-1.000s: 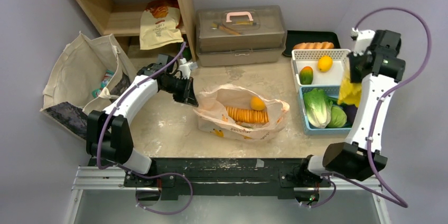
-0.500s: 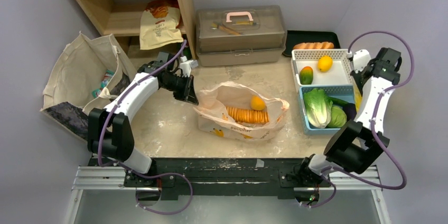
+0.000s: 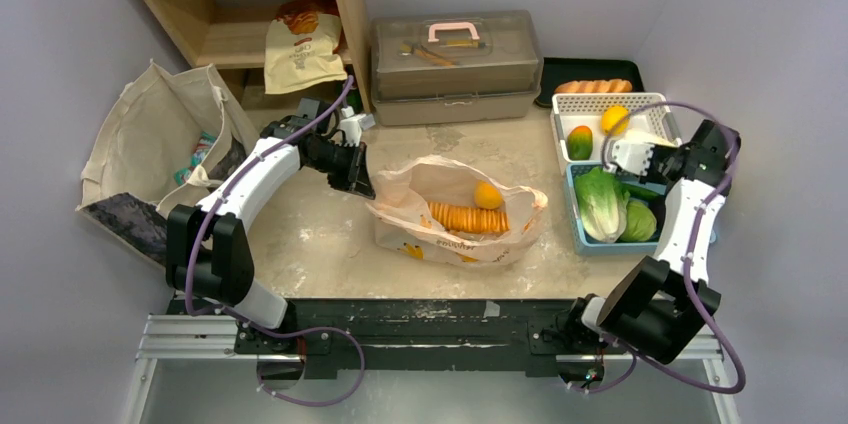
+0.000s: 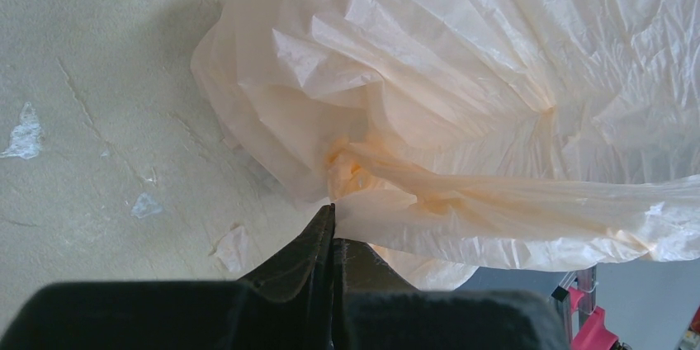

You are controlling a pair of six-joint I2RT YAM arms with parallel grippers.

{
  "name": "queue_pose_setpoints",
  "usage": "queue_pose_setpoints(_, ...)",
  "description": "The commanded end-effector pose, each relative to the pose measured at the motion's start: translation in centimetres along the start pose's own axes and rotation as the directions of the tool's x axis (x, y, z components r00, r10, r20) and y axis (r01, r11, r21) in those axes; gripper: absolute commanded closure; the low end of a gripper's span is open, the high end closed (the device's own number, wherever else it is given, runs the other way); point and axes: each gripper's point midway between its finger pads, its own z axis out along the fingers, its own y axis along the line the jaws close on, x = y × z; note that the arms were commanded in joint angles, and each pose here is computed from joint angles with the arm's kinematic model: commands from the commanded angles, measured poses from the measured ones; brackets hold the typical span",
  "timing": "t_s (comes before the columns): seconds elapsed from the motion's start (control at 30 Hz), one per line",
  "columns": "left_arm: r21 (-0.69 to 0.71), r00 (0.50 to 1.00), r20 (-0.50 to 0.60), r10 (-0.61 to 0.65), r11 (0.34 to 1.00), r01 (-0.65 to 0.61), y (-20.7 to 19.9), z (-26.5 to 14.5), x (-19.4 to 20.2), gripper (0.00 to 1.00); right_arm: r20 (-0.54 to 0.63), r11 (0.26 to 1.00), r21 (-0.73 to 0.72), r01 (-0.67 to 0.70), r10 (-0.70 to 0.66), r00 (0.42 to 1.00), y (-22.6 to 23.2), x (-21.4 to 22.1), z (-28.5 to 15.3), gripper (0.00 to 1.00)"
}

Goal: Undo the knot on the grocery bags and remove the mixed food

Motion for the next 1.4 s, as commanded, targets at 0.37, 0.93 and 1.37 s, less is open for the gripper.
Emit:
queue_pose_setpoints(0.37, -0.004, 0.999, 0.029, 0.037, 0.999, -0.037, -0.1, -0.7, -1.1, 1.0, 0.139, 0.858, -0.082, 0.508, -0.495, 0.858, 2.5, 1.0, 4.8, 0.83)
queue_pose_setpoints(0.93, 0.0, 1.0, 0.009, 0.028, 1.0, -0.028, 0.2, -0.3, -0.6, 1.0, 0.311, 0.964, 0.003, 0.265, -0.253, 0.916, -1.5, -4.8, -2.5, 0.01)
queue_pose_setpoints(1.37, 0.002, 0.999, 0.019, 0.029, 1.0, -0.029, 0.0, -0.4, -0.9, 1.0, 0.227, 0.867, -0.323, -0.38, 0.461, 0.858, -1.9, -8.7, -2.6, 0.16)
